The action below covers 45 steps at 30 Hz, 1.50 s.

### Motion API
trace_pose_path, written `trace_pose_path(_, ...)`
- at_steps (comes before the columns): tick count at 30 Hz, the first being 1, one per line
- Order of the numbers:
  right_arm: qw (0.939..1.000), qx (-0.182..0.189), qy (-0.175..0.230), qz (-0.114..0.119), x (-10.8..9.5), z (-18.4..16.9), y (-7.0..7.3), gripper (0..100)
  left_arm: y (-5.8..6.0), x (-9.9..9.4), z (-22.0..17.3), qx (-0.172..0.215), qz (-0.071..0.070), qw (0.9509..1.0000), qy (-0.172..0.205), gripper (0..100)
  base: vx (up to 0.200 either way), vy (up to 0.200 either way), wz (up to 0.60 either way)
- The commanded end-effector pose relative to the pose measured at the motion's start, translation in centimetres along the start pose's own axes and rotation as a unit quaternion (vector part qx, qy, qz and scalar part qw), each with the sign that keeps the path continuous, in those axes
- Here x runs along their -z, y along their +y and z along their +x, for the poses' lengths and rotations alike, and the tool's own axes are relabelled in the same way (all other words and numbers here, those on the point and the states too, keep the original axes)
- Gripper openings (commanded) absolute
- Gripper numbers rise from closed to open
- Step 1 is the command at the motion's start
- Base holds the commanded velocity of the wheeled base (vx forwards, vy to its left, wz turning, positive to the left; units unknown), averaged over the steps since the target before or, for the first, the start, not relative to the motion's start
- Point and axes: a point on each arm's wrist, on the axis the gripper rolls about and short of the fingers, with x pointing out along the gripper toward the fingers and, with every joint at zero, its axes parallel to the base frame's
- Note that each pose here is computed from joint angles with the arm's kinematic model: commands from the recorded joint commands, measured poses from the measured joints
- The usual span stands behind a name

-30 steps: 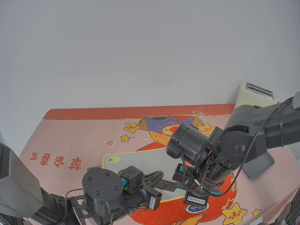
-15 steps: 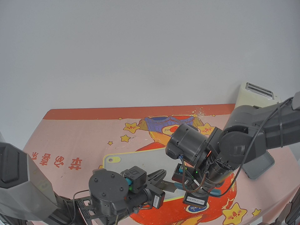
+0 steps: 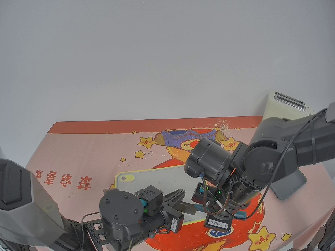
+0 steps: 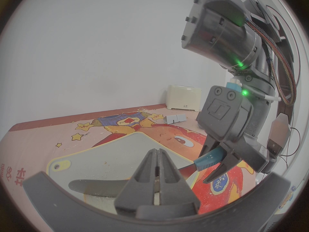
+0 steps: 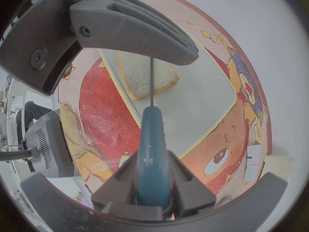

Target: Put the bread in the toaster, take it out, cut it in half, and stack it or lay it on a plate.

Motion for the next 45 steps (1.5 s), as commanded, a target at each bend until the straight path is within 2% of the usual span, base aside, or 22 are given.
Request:
trace_pose_path(1, 1.0, 0.001, -0.001, -0.001, 0.0, 0.0, 0.0, 0, 0.0, 0.3, 0.0, -0.001, 0.001, 1.0, 0.007, 0, 0.0, 0.0, 0.0)
trace_pose_path(15, 1.0, 0.001, -0.001, 0.0, 0.0, -0.2, 0.0, 0, 0.2, 0.6, -0.1, -0.004, 0.001, 0.9999, 0.015, 0, 0.0, 0.0, 0.0)
trace_pose_path(20, 1.0, 0.002, -0.003, 0.0, 0.0, -0.2, 0.0, 0, 0.3, 1.3, 0.3, -0.009, 0.004, 0.9996, 0.028, 0, 0.0, 0.0, 0.0)
trace_pose_path(25, 1.0, 0.002, -0.004, 0.0, 0.0, -0.3, 0.0, 0, 0.3, 1.3, 0.4, -0.01, -0.003, 0.9996, 0.027, 0, 0.0, 0.0, 0.0)
trace_pose_path(45, 0.9999, 0.004, -0.009, 0.0, -0.2, -0.6, -0.1, 0, 0.5, 1.8, 0.7, -0.015, -0.002, 0.9992, 0.037, 0, 0.0, 0.0, 0.0)
